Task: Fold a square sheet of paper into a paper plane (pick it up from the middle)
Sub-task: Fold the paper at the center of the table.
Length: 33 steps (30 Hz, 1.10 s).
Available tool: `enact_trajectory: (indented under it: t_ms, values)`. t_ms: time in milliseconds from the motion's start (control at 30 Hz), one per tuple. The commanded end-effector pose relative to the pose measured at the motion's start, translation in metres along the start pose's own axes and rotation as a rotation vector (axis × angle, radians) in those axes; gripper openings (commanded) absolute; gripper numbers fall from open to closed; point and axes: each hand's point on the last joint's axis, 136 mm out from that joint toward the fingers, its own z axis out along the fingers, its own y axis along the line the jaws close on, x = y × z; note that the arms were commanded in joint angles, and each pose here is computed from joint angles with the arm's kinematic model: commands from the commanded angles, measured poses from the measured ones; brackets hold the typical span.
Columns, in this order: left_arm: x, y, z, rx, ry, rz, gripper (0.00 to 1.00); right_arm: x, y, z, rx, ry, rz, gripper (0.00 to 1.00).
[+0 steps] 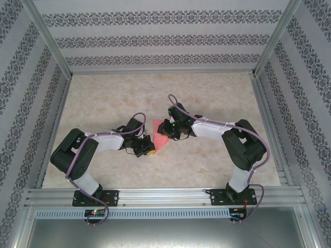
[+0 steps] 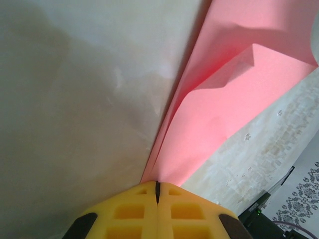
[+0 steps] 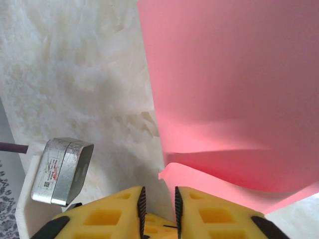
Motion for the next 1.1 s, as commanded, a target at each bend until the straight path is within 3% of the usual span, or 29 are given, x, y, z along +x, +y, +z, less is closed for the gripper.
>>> enact_trajectory:
  t_ms: [0,600,800,1067]
  values:
    - [0.001,0.016,0.003,-0.087,-0.002,0.0,0.0,0.012,-0.009,0.002,0.027,0.036,-0.015,0.19]
    - [-0.017,-0.029,-0.016,0.012,-0.059,0.104,0.0,0.023,-0.032,0.027,0.096,0.077,0.028,0.13]
    - [-0.037,-0.025,-0.031,-0.044,-0.137,0.18,0.11,0.019,-0.031,0.024,0.08,0.054,0.036,0.09]
    - [-0.053,-0.035,-0.034,-0.058,-0.196,0.416,0.23,0.017,-0.027,0.021,0.063,0.041,0.04,0.07]
